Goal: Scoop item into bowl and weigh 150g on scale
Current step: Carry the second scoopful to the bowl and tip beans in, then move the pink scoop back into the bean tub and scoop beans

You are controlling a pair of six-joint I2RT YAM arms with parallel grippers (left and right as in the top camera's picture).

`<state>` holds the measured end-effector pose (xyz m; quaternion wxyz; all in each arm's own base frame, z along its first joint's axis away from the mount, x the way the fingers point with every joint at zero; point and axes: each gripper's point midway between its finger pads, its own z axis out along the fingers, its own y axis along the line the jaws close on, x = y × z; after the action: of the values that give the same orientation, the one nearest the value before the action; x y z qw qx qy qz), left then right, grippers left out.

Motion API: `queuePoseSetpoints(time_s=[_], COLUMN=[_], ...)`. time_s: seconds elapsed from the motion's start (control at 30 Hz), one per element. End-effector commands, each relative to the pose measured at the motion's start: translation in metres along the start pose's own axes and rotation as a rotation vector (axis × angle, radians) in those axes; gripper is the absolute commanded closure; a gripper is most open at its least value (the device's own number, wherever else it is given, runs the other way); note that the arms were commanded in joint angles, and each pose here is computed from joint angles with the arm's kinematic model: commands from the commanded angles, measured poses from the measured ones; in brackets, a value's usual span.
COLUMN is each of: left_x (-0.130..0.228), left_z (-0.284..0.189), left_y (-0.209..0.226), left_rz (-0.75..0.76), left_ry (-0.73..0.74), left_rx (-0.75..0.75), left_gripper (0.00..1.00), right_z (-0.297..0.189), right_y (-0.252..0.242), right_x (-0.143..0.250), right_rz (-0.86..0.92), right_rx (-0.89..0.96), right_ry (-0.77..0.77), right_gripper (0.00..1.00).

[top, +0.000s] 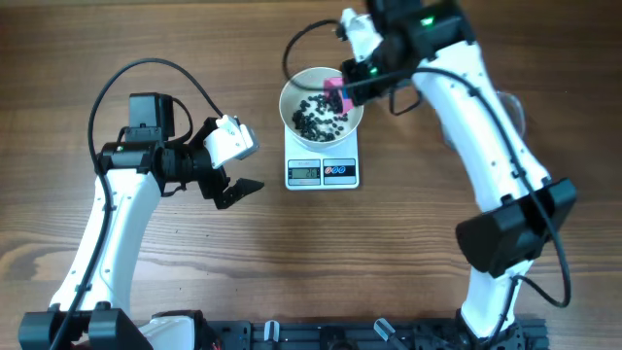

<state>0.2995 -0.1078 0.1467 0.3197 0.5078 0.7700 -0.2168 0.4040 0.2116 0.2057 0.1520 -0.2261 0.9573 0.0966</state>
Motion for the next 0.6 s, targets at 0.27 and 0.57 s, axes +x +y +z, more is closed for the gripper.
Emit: queuePoseSetpoints(time_s=[0.27,0.57], left_x=[-0.001,-0.001], left_z=[-0.001,-0.001], left_y=[0.001,0.001], left_rz=[-0.007,-0.007], left_ry=[-0.004,-0.004], left_rx=[0.000,0.000], left_gripper=[0.00,0.00], right_z=[-0.021,-0.018], right_y=[0.003,0.010], right_x=[-0.019,-0.026], right_rz=[-0.224,-0.208], right_rx=[0.415,0.365], right_ry=[-0.081,-0.115], right_gripper=[0.96,0.96])
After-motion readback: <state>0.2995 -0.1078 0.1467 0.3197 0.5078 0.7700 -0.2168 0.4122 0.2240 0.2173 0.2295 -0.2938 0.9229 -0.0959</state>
